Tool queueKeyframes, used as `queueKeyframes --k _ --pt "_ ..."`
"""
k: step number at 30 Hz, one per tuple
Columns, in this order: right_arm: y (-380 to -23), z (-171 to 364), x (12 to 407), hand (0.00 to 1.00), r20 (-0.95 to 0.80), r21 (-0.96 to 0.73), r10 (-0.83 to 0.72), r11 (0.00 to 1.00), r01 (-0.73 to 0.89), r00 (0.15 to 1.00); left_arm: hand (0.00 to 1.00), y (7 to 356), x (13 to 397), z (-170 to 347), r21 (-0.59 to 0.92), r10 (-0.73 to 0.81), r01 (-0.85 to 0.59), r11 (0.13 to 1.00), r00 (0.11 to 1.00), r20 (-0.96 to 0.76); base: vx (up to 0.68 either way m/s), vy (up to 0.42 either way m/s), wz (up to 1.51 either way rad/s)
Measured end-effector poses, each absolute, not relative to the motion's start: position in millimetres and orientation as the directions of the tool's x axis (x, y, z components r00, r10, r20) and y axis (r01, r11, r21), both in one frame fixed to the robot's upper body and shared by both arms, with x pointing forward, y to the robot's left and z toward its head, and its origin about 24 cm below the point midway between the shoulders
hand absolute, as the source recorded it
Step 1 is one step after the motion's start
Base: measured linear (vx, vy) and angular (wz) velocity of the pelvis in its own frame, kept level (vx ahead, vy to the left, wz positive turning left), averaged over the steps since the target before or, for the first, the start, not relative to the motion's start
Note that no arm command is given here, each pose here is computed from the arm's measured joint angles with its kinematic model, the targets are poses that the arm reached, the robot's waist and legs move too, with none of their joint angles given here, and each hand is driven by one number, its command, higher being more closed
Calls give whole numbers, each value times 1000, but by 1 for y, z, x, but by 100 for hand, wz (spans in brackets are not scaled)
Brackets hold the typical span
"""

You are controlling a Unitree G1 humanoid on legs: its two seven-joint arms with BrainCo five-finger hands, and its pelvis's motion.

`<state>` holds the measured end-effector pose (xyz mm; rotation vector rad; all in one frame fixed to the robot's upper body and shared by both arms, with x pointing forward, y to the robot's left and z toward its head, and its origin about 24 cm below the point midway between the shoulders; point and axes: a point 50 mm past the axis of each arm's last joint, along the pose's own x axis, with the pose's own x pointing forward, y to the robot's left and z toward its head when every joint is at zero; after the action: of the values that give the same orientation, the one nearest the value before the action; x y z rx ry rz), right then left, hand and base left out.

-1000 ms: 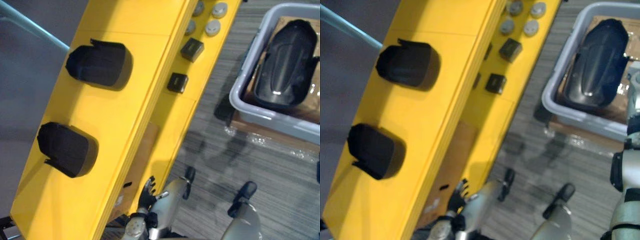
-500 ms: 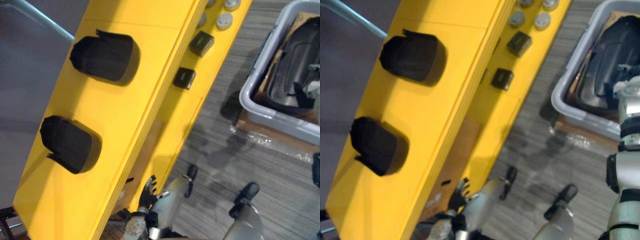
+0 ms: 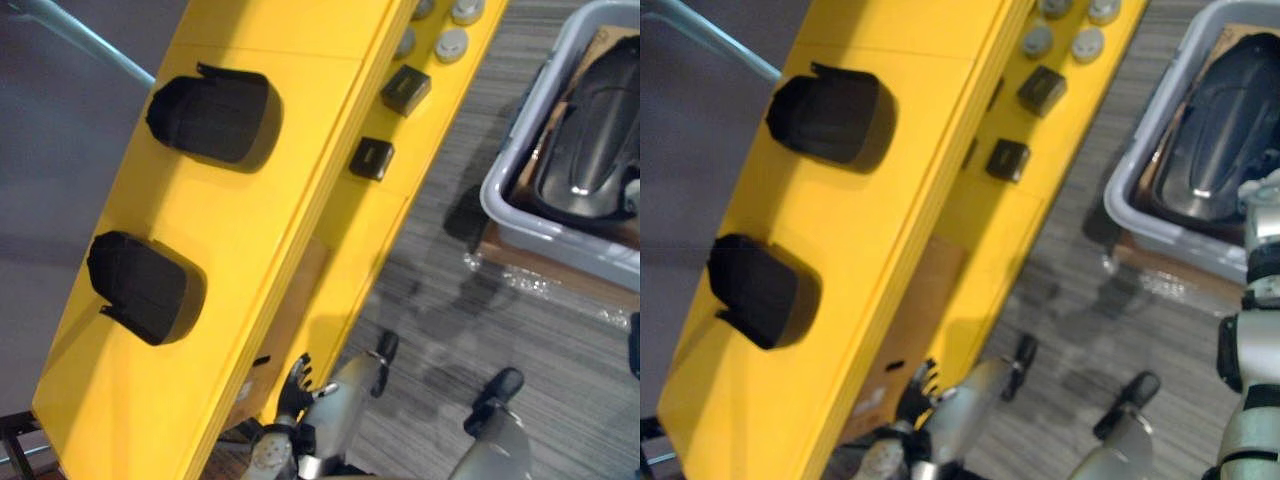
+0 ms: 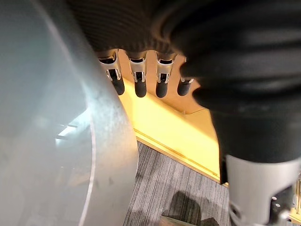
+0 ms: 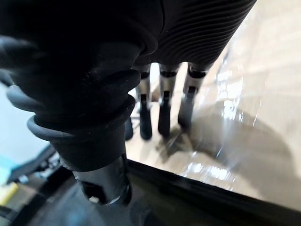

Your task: Walk over and take plastic housings, then place them on the shelf

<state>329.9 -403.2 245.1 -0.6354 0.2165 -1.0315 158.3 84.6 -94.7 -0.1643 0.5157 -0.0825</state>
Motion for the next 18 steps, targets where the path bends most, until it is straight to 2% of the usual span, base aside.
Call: queueKeyframes --k 4,9,14,18 --pt "-406 239 327 100 98 -670 -863 312 674 496 0 83 159 -95 -172 -126 47 984 866 -484 -6 18 3" --pt "-414 228 320 100 60 -815 -893 214 539 445 0 83 161 -92 -172 -126 51 984 878 -462 1 11 4" --pt "-420 222 314 100 77 -828 -905 175 533 418 0 81 165 -83 -180 -104 30 983 900 -423 14 10 16" --pt "-421 219 314 100 115 -803 -901 163 574 417 0 79 183 -55 -219 -99 37 975 955 -280 3 19 7"
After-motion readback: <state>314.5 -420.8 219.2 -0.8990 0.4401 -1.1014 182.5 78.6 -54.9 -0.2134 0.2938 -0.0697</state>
